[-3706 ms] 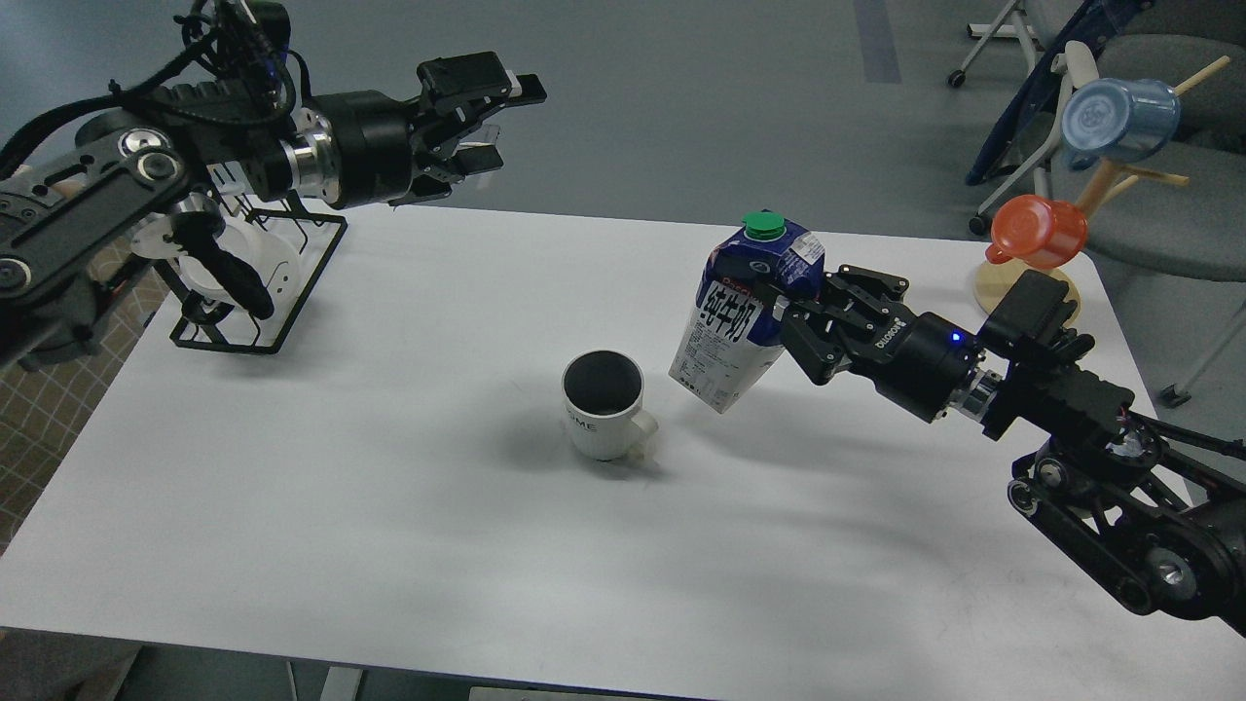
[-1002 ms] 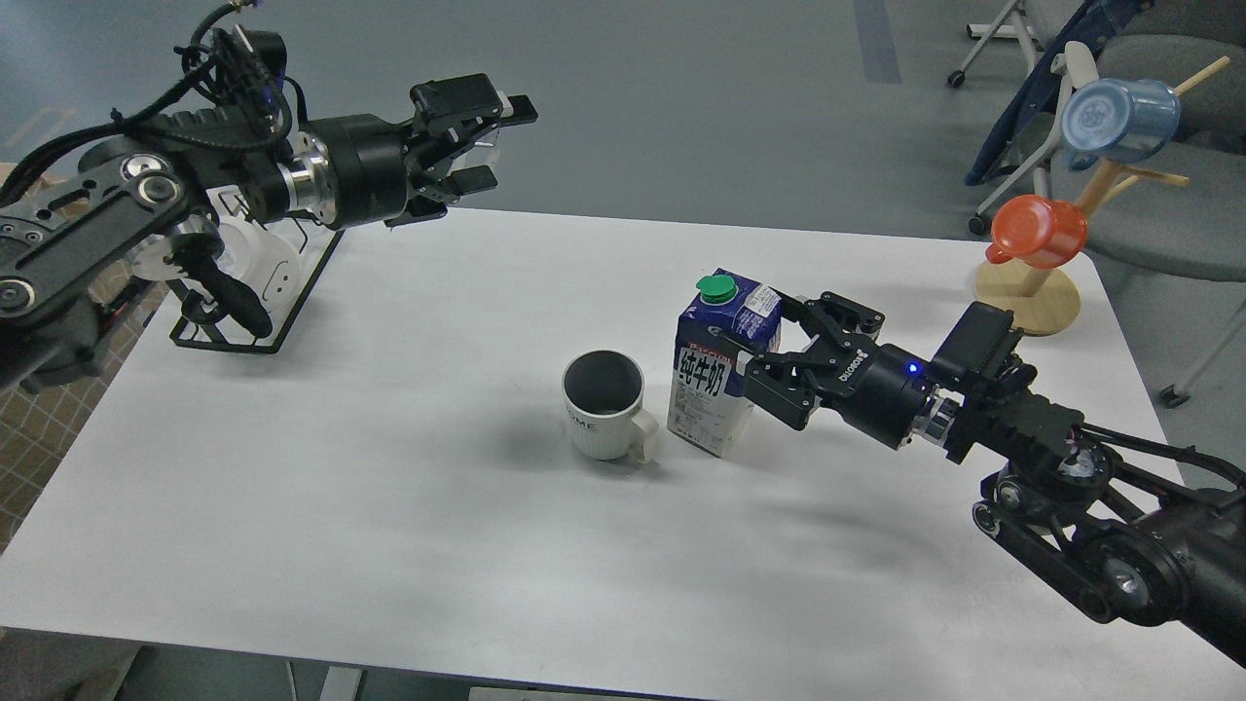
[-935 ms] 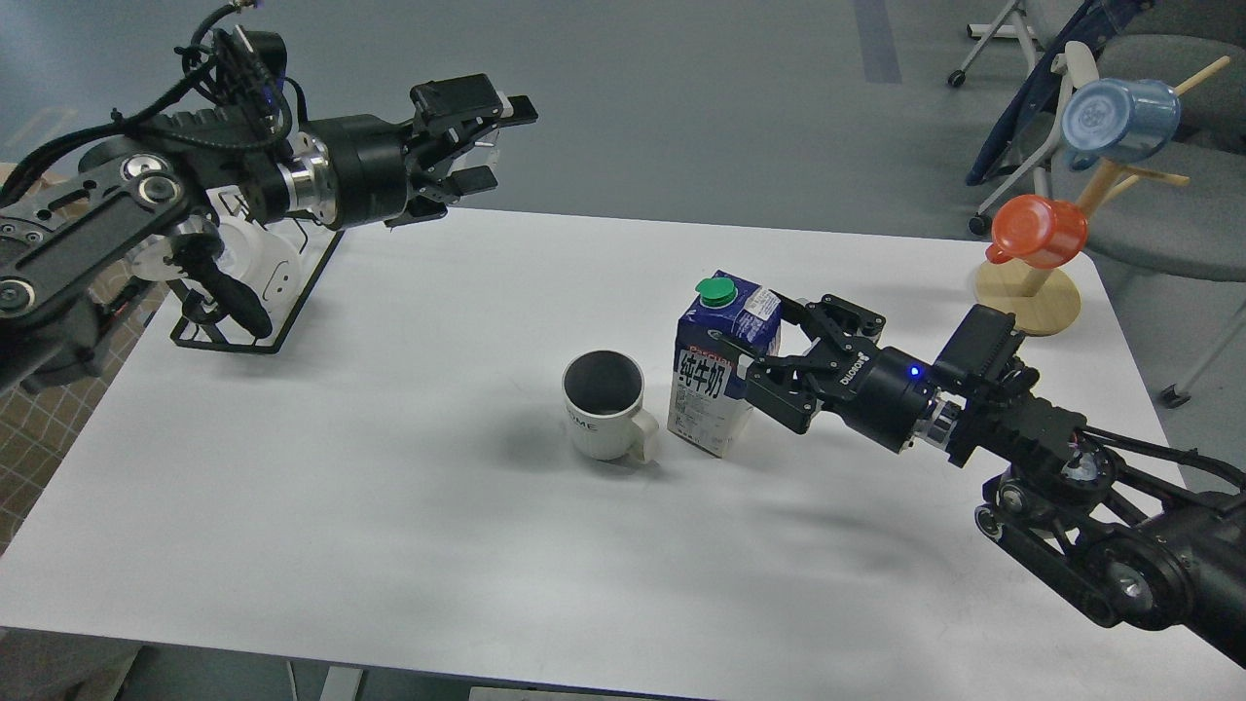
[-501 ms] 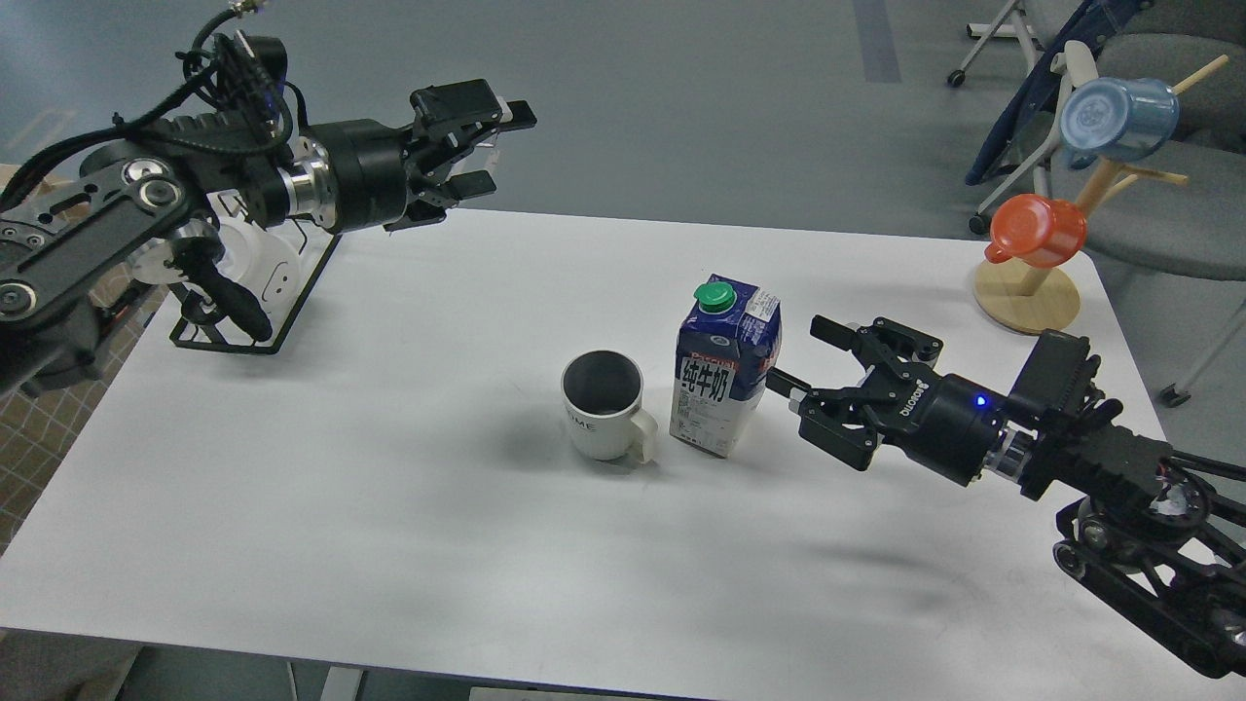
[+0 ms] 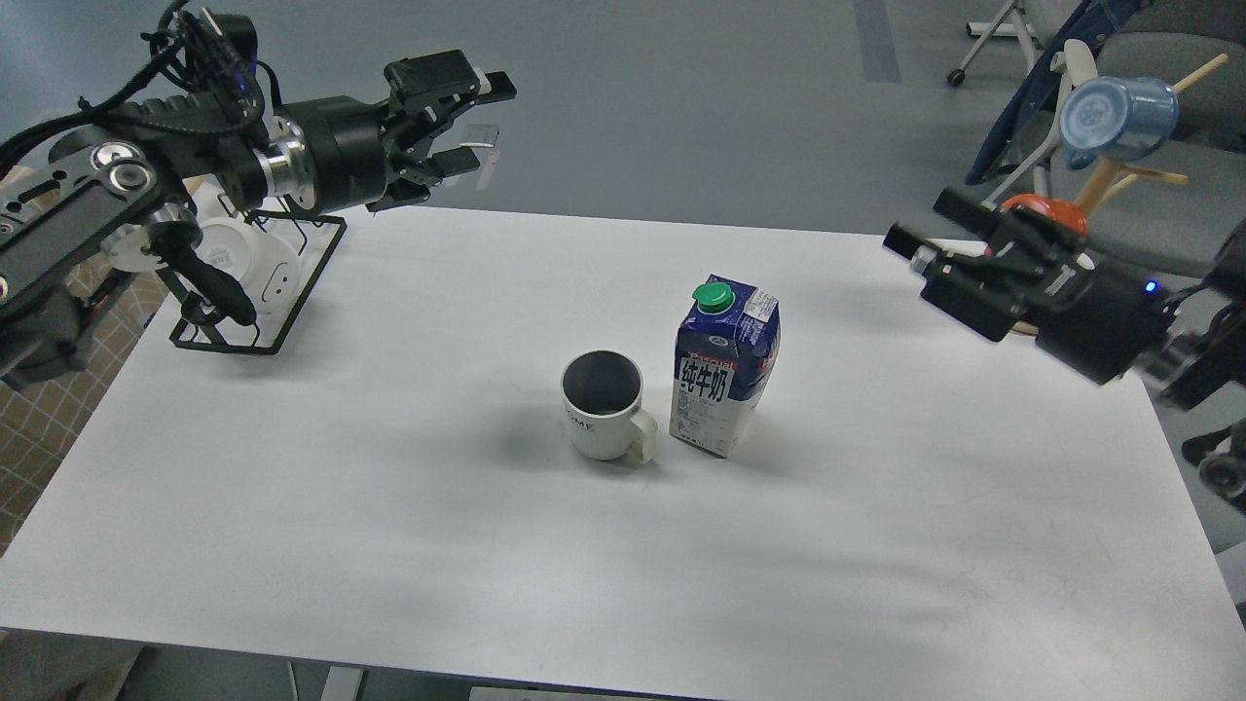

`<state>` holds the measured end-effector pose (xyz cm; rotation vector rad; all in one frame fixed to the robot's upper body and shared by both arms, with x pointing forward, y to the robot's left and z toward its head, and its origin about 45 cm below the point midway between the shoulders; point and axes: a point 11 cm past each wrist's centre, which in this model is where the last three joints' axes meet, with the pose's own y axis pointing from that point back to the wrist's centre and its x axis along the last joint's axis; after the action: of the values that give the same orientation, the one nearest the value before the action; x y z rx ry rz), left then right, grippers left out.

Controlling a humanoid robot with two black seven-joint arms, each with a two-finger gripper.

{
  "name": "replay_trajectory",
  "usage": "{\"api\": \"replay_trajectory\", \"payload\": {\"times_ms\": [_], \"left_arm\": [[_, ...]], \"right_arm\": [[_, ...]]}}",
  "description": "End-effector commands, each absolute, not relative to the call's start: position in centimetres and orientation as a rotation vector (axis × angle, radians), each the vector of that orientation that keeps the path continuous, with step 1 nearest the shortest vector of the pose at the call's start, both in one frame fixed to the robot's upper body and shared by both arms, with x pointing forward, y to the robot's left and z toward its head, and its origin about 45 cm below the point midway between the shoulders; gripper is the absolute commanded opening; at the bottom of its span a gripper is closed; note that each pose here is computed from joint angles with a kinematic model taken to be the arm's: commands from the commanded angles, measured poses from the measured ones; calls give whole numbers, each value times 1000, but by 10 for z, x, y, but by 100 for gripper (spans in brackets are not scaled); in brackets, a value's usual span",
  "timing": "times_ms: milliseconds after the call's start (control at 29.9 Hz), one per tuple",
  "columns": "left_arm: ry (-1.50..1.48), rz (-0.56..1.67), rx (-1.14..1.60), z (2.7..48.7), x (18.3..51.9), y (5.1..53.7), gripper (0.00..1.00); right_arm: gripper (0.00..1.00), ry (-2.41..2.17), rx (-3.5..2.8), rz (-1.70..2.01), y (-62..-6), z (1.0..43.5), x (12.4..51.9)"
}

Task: Place cup and milk with both arms

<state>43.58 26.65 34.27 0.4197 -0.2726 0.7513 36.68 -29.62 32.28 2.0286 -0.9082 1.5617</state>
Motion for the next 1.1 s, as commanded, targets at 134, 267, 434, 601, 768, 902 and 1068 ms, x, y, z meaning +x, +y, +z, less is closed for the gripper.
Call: {"api": "replay_trajectory", "payload": {"times_ms": [134, 267, 434, 601, 768, 902, 1068], "left_arm": [[-282, 862, 307, 366, 450, 270, 99], [-172, 992, 138, 376, 472, 277, 99], [13, 1051, -15, 362, 491, 274, 99], [101, 1072, -46, 342, 501, 265, 99], [143, 1093, -106, 321, 507, 255, 98], [162, 1102, -110, 310, 507, 257, 98], [186, 1018, -215, 307, 501, 245, 98]], "right_arm": [[99, -1291, 2150, 1375, -348, 431, 429], [100, -1520, 2250, 1248, -355, 460, 471], [100, -1723, 2361, 1083, -334, 457, 508], [100, -1748, 2559, 928, -281, 436, 521], [100, -1804, 2880, 521, -244, 405, 524], [100, -1871, 2929, 177, -226, 367, 528], [100, -1897, 2937, 77, -211, 344, 526]]}}
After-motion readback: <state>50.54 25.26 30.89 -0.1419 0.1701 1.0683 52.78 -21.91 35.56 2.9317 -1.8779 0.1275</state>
